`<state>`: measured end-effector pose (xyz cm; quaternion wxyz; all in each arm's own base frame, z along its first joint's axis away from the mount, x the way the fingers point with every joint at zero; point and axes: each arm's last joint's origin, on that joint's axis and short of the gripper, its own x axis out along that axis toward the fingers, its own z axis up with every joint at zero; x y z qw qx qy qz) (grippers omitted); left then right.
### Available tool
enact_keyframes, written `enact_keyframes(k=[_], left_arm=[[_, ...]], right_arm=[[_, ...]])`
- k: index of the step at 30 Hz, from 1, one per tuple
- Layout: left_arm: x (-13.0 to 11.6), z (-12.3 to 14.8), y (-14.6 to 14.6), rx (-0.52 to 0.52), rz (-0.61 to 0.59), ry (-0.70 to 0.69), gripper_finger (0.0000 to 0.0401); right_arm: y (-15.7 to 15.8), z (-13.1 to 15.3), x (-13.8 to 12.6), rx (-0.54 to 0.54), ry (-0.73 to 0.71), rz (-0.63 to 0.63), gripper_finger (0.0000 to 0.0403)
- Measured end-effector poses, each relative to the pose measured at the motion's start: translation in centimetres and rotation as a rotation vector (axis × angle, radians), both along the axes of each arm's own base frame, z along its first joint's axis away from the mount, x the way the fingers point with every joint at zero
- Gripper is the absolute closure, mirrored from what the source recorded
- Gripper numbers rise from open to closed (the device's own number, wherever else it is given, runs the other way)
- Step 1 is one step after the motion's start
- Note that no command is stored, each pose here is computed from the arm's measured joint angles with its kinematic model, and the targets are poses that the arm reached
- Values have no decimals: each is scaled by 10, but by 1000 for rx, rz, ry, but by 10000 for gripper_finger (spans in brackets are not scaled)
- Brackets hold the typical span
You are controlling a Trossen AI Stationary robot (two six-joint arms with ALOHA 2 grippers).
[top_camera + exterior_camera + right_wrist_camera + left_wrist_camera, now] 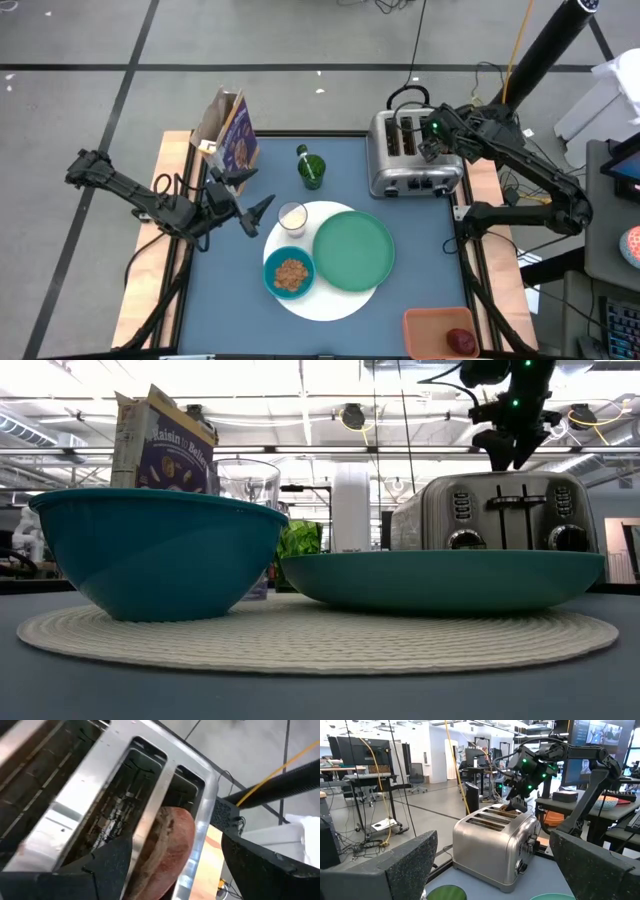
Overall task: Arrange a breakfast setting
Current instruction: Put the toasted bagel into the green plate from the toaster
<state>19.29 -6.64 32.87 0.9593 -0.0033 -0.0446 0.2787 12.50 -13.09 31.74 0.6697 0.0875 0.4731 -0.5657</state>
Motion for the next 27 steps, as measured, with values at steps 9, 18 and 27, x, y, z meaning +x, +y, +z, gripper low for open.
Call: enact_keyframes(k=[9, 18, 27], left_arm=[[0, 0, 0, -1, 0, -1, 10], [0, 0, 0, -1, 0, -1, 10], [0, 0, 0, -2, 0, -1, 10]], right_arm=[[-7, -1, -7, 33, -30, -40, 127], [-12, -2, -13, 70, -67, -60, 168], [-11, -4, -12, 92, -81, -48, 221]])
